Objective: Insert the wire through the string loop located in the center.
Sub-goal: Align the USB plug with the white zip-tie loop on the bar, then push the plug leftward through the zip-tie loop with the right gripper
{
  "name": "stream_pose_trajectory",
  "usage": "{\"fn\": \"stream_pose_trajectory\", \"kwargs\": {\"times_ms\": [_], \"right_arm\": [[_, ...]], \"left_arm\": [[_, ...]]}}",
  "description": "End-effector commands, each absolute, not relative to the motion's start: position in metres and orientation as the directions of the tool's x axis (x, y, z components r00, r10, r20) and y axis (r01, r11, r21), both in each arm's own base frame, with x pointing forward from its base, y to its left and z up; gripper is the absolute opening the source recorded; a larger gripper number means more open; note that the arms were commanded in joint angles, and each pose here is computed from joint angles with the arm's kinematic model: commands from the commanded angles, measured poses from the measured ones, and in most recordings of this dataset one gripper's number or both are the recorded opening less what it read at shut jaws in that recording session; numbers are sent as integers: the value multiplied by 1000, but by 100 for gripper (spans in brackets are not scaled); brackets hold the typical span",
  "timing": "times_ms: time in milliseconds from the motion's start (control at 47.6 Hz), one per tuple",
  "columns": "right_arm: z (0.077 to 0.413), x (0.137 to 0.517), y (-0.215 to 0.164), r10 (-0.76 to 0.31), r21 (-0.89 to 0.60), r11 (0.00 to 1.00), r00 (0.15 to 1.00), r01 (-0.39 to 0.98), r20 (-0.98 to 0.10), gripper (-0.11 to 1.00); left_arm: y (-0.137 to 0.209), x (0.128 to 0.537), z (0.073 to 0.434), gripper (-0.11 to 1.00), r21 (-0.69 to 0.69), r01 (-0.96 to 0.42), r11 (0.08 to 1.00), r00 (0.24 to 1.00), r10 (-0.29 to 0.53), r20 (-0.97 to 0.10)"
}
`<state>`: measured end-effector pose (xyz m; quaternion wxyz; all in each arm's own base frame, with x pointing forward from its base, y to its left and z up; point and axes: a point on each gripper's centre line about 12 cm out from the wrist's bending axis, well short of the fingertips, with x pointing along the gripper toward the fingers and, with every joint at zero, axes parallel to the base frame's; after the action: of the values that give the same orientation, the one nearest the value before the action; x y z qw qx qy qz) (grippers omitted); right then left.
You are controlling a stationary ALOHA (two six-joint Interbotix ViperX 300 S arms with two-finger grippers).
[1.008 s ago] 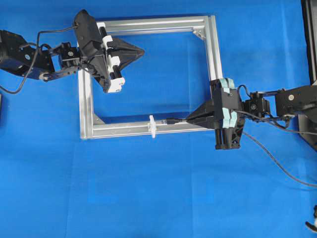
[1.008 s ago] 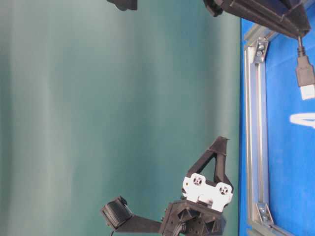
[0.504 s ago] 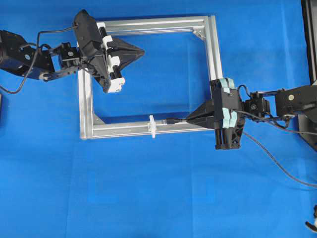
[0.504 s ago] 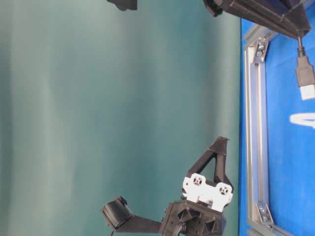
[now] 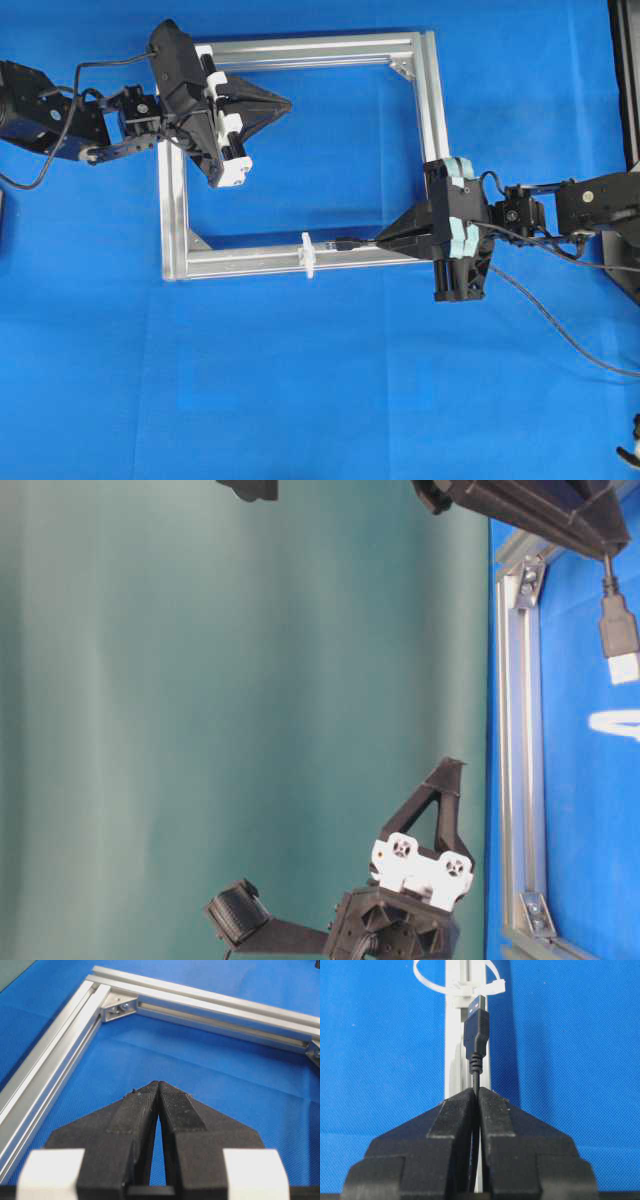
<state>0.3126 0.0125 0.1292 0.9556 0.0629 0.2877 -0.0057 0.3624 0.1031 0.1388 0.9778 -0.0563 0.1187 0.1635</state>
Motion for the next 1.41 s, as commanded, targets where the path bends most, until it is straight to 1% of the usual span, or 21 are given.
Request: {"fn": "stream_pose_trajectory", "kwargs": {"times_ms": [0, 231, 441, 1134, 1385], "right_arm": [[139, 319, 12, 23, 122, 991, 856, 47, -517, -2], [139, 322, 12, 23, 122, 991, 859, 46, -512, -2], [140, 334, 16, 34, 121, 992, 862, 32, -506, -2], [137, 392, 23, 43, 123, 992, 876, 20, -481, -2], [136, 395, 23, 42, 124, 992, 875, 21, -482, -2]], "left_arm": [[103, 364, 151, 0, -72, -327, 942, 927, 305, -216], [103, 364, 151, 0, -72, -327, 942, 927, 305, -216], [103, 364, 152, 0, -73, -328, 942, 928, 307, -212], [102, 364, 152, 0, -72, -325, 943, 928, 304, -213], [102, 364, 152, 0, -71, -324, 943, 929, 303, -213]]}}
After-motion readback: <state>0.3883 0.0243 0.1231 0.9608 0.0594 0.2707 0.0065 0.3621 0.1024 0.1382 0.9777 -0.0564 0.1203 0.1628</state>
